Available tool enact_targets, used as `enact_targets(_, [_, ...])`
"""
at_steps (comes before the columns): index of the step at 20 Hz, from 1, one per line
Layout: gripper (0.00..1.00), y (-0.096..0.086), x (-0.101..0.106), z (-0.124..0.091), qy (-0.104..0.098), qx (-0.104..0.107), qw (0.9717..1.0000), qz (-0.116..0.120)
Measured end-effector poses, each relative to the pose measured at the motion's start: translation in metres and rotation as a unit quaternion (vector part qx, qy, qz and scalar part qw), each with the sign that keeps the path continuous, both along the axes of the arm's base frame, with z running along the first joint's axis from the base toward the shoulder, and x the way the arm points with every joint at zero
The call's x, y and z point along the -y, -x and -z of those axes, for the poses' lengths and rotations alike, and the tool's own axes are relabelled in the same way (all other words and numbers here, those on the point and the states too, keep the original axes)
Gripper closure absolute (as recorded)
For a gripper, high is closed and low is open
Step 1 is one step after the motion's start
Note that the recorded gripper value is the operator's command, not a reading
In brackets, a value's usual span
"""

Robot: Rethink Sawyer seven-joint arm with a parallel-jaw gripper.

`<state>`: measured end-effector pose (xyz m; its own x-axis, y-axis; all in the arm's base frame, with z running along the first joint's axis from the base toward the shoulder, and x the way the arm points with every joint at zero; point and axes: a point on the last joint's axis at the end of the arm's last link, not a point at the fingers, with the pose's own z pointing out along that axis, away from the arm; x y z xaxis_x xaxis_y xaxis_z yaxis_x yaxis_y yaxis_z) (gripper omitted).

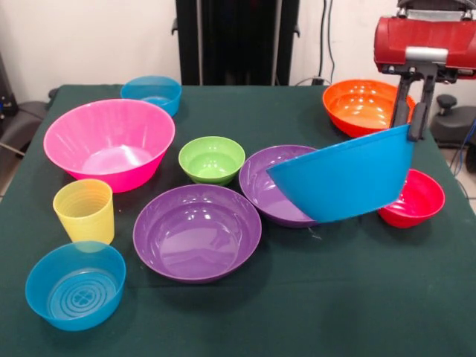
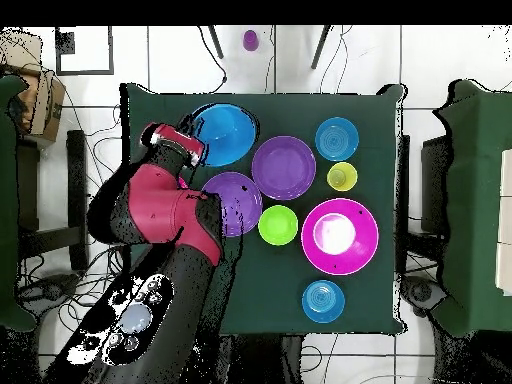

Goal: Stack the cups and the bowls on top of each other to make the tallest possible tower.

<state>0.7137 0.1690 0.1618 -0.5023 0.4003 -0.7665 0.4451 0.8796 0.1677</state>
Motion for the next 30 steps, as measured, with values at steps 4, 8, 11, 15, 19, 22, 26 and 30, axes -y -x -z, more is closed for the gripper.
enact_targets(4, [1.00,-0.005,-0.009,0.004,0.014,0.084,0.9953,-0.045])
enact_targets(8, [1.00,0.000,-0.007,0.005,0.023,0.121,0.9897,-0.072])
enact_targets(11, [1.00,0.009,-0.001,0.010,0.031,0.118,0.9892,-0.081])
enact_targets(15, [1.00,0.020,0.007,0.019,0.028,0.092,0.9918,-0.084])
enact_targets(19, [1.00,0.038,0.046,0.054,-0.059,-0.070,0.9958,-0.004])
enact_targets(22, [1.00,0.061,0.074,0.072,-0.103,-0.198,0.9730,0.059])
enact_targets(26, [1.00,0.088,0.086,0.080,-0.125,-0.298,0.9415,0.096])
enact_targets(30, [1.00,0.109,0.072,0.080,-0.136,-0.360,0.9177,0.098])
